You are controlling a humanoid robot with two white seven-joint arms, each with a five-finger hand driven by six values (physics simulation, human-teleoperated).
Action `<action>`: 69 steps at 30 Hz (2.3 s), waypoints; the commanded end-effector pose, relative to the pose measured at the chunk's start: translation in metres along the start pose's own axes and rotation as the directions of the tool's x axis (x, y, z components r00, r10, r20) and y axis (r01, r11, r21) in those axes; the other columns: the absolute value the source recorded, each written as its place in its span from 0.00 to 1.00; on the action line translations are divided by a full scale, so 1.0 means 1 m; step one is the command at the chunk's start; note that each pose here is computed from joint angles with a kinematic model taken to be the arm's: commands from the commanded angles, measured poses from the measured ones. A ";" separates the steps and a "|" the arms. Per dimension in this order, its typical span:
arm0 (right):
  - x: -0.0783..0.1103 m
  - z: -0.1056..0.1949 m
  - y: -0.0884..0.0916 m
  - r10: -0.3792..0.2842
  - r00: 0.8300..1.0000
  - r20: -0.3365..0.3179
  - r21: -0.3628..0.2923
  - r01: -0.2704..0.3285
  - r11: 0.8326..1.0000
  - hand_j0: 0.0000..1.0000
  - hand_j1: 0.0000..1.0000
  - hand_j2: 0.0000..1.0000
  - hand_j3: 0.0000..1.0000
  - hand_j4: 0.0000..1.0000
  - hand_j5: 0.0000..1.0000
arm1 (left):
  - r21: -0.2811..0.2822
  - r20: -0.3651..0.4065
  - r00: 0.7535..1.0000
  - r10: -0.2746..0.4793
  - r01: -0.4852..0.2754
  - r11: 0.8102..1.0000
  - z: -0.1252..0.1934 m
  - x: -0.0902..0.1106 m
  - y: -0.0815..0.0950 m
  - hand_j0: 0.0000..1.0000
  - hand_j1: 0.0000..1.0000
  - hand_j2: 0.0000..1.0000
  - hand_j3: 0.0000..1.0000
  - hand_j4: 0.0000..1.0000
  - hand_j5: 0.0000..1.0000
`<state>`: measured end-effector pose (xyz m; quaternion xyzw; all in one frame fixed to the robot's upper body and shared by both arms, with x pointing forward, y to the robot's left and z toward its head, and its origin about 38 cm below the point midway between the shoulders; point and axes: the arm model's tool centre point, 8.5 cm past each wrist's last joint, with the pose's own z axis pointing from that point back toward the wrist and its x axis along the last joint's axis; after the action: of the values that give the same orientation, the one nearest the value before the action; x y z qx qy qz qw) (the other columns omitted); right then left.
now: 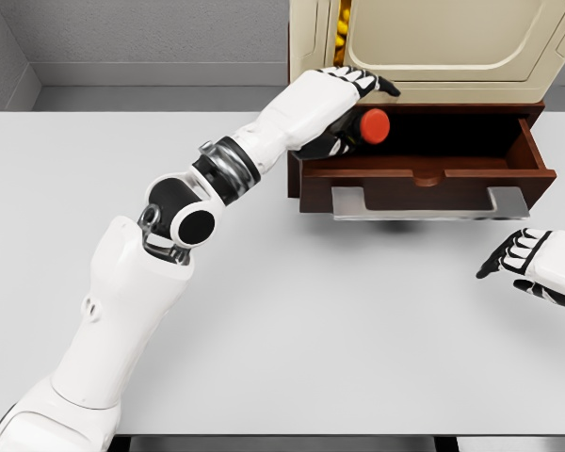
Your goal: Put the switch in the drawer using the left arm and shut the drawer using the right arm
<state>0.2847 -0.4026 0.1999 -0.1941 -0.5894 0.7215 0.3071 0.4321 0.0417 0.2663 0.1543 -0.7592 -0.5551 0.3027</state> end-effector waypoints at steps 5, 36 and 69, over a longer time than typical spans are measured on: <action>0.000 0.000 0.000 -0.005 1.000 0.000 -0.002 0.005 1.000 0.65 0.65 0.65 0.65 0.65 0.65 | -0.003 -0.002 1.000 -0.016 0.016 1.000 0.000 0.001 -0.002 0.89 0.89 0.89 0.89 0.89 0.89; -0.013 0.004 -0.010 -0.046 0.998 -0.042 -0.061 0.044 0.997 0.65 0.65 0.65 0.65 0.65 0.65 | 0.231 -0.007 1.000 0.019 -0.017 0.973 0.269 -0.101 0.097 1.00 1.00 1.00 1.00 1.00 1.00; -0.005 0.006 -0.012 -0.018 1.000 0.000 0.025 0.018 1.000 0.63 0.63 0.63 0.63 0.63 0.63 | 0.052 -0.357 0.921 0.158 -0.150 0.987 0.359 -0.152 0.006 1.00 1.00 1.00 1.00 1.00 1.00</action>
<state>0.2882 -0.4104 0.2121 -0.1884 -0.5807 0.7259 0.3169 0.3228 0.3992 0.1558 0.1980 -0.7047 -0.4864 0.4771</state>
